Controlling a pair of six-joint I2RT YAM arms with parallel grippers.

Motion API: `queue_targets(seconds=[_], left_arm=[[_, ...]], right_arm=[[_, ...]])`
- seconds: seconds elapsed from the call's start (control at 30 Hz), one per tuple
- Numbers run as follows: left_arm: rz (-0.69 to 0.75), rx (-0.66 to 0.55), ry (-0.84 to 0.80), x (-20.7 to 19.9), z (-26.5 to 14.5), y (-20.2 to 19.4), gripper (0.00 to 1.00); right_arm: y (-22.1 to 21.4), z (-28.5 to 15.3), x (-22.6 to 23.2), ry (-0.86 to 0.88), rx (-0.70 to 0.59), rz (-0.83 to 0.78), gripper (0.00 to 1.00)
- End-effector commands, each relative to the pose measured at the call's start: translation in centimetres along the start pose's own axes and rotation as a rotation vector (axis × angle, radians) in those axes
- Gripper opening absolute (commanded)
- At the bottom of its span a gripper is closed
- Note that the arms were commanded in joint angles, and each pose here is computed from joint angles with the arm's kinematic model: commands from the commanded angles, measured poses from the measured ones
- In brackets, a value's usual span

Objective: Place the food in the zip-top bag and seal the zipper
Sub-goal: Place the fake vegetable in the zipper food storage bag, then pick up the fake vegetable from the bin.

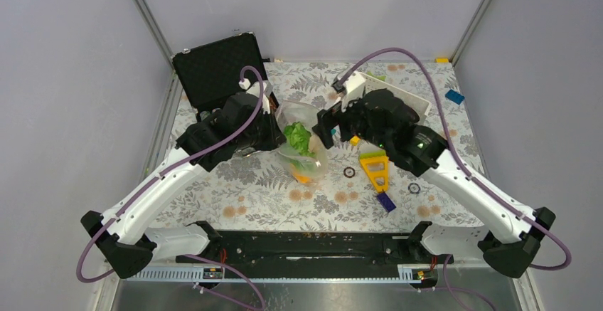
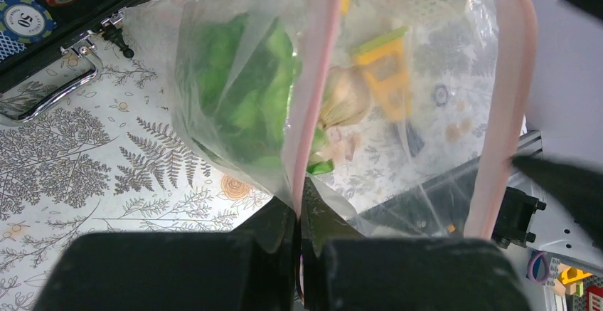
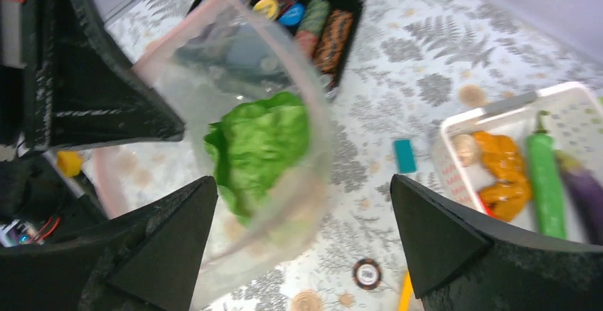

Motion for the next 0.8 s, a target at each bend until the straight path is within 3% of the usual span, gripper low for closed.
queue_targets(seconds=[0.0,0.13,0.27,0.5,0.63,0.77], left_arm=[[0.004,-0.061,-0.024,-0.3,-0.8,1.1,0.0],[0.009,-0.056,-0.019,-0.2,-0.6,1.0,0.0],[0.012,-0.054,-0.015,-0.2,-0.5,1.0,0.0],[0.036,-0.03,-0.049,-0.7,-0.5,0.7,0.0],[0.048,-0.026,-0.032,-0.5,0.0,0.7,0.0],[0.063,-0.012,-0.027,-0.6,0.6,0.8,0.0]], right_arm=[[4.3,-3.4,-6.0,-0.173,-0.105,-0.008,1.0],[3.6,-2.8,-11.1,-0.226,-0.029,0.051,1.0],[1.0,-1.1,-16.3,-0.275,0.134,0.133,1.0],[-7.1,1.8,-26.4,-0.238,0.552,0.09,0.98],[-10.9,2.5,-31.3,-0.239,0.692,0.055,0.97],[-14.3,3.4,-32.8,-0.18,0.785,-0.013,0.95]])
Point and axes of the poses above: each gripper's point midway between its finger pads, its own z axis out along the fingers, its own x axis along the line the jaws close on, y = z × x, the point moved 1 cm from there along -z, back along the fingers
